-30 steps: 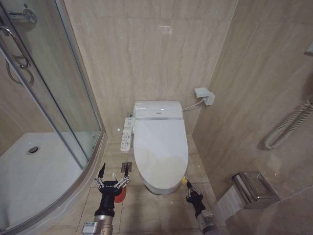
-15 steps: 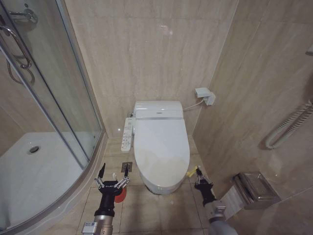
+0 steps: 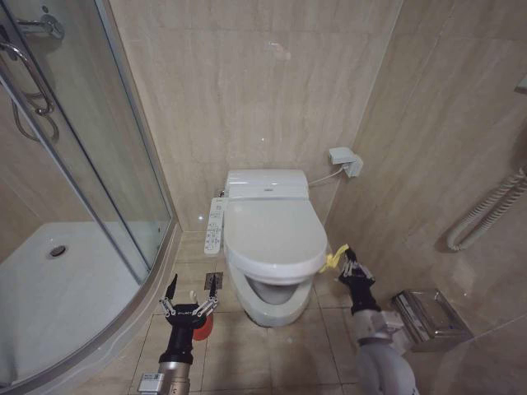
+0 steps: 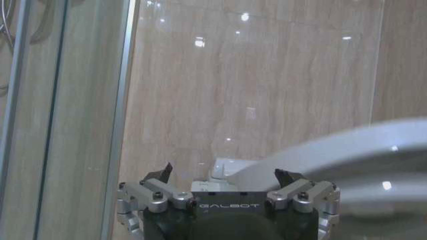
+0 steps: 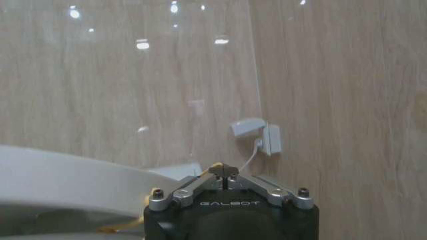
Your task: Open the toilet lid, clean the toilet bowl with a toilet brush, close the toilet lid, and flush.
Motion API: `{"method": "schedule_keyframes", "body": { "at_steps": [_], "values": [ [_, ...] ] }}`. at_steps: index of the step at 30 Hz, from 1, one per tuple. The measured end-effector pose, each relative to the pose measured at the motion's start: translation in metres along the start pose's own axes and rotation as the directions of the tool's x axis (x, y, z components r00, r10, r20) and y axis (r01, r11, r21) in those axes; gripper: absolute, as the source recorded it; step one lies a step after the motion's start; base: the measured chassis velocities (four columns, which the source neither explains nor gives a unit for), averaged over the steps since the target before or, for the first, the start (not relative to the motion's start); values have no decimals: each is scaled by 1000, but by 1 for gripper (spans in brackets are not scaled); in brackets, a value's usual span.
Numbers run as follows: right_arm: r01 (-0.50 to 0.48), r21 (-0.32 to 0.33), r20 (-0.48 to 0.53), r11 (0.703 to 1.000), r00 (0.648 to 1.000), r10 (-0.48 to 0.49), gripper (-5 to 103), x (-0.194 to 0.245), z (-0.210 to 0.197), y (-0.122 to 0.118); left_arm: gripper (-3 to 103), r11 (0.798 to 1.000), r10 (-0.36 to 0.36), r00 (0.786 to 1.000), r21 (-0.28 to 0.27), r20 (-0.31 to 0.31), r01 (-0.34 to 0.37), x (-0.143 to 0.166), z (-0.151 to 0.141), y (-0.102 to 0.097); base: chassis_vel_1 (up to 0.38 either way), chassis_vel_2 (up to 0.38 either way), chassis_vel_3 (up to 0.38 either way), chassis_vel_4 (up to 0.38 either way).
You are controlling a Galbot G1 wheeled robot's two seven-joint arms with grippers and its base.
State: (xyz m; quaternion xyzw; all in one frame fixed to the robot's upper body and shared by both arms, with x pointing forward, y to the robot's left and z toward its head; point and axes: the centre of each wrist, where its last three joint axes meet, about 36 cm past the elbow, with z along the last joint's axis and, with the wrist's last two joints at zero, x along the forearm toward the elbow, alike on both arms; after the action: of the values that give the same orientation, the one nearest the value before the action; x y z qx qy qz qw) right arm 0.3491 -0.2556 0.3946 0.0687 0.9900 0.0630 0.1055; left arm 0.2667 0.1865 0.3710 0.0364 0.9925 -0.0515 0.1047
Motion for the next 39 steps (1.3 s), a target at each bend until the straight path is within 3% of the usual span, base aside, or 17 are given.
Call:
{"method": "schedule_keyframes", "body": {
  "at_steps": [6,13,20,24,30,33,39],
  "values": [
    [-1,-32,38,999,999,3,0,-39,-8,-1,100,1000,0,1000,0,0,0,0,0,0,0,0,0,0],
    [22,10,96,1000,995,-23,0,-112,-22,-11,100,1000,0,1000,0,0,0,0,0,0,0,0,0,0],
    [47,31,107,998,993,-50,0,-161,-32,-5,100,1000,0,1000,0,0,0,0,0,0,0,0,0,0],
    [64,33,130,997,989,-67,0,-201,-42,7,100,1000,0,1000,0,0,0,0,0,0,0,0,0,0],
    [75,31,146,997,986,-79,0,-226,-50,16,100,1000,0,1000,0,0,0,0,0,0,0,0,0,0],
    [91,44,145,995,985,-97,0,-272,-61,35,100,1000,0,1000,0,0,0,0,0,0,0,0,0,0],
    [91,49,131,995,987,-97,0,-300,-60,47,100,1000,0,1000,0,0,0,0,0,0,0,0,0,0]
  ]
}}
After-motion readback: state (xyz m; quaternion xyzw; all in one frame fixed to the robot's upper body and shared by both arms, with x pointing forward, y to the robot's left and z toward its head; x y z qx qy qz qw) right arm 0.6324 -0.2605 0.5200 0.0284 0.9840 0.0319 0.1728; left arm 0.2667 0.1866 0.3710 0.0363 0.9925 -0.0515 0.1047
